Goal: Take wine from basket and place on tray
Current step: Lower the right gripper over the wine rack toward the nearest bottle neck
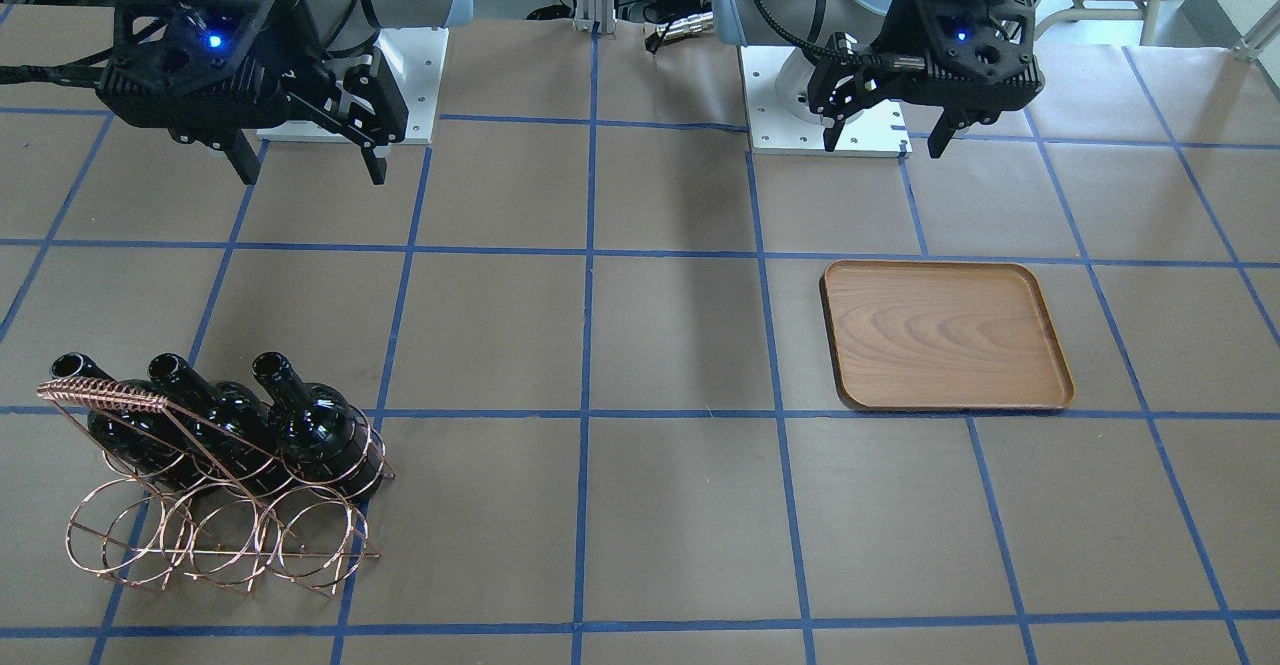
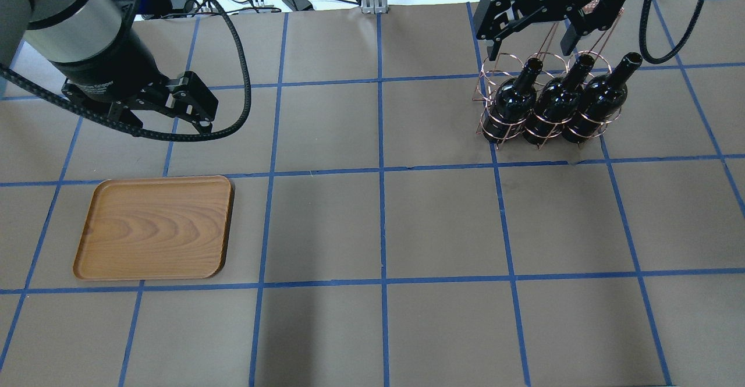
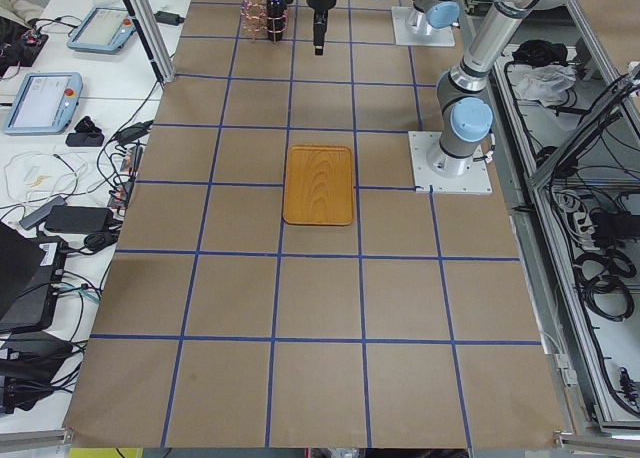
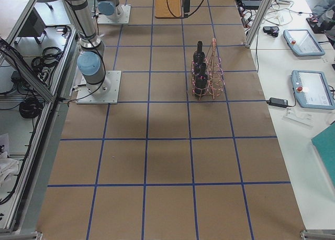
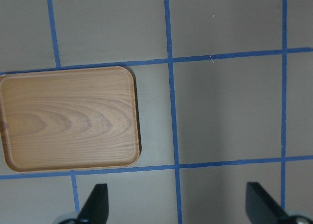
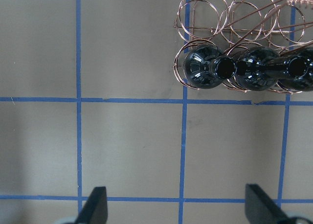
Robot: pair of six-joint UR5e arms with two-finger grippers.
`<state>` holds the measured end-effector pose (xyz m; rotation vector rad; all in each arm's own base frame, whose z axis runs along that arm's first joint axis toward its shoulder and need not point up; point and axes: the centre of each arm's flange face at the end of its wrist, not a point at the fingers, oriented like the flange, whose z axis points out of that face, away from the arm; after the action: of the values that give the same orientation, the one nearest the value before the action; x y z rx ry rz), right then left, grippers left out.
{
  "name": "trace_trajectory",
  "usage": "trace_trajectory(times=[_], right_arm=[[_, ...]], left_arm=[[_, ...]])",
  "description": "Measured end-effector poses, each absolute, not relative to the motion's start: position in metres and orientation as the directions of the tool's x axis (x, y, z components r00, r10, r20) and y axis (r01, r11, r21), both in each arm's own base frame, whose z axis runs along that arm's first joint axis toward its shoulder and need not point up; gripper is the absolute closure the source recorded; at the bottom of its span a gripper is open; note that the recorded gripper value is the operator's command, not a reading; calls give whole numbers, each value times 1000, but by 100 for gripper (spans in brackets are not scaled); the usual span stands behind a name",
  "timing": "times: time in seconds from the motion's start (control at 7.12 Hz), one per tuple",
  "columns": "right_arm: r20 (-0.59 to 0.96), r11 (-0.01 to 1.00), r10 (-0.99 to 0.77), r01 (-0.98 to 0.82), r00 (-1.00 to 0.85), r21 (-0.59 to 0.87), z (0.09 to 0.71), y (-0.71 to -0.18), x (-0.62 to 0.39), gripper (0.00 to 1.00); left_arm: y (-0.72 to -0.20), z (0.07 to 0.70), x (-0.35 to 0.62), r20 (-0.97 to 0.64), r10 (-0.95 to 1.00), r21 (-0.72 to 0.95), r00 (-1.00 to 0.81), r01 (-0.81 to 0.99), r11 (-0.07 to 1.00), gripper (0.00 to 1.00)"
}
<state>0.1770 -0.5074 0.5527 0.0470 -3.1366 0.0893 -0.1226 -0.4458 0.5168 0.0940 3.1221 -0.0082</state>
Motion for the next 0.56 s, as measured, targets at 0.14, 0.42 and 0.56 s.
trace_trajectory(times=[0.14, 0.42, 0.56], right_arm=[[6, 998, -30, -30, -1000, -54, 552, -507, 177, 0], [24, 998, -28, -29, -999, -50, 550, -510, 174, 0], [31, 999, -25, -27, -999, -44, 546, -514, 169, 0]], left_arm=[[-446, 516, -122, -19, 60, -3, -998, 60, 998, 0], [-446, 516, -122, -21, 59, -1, -998, 59, 998, 0], [-445, 516, -122, -22, 59, 0, -998, 59, 998, 0]])
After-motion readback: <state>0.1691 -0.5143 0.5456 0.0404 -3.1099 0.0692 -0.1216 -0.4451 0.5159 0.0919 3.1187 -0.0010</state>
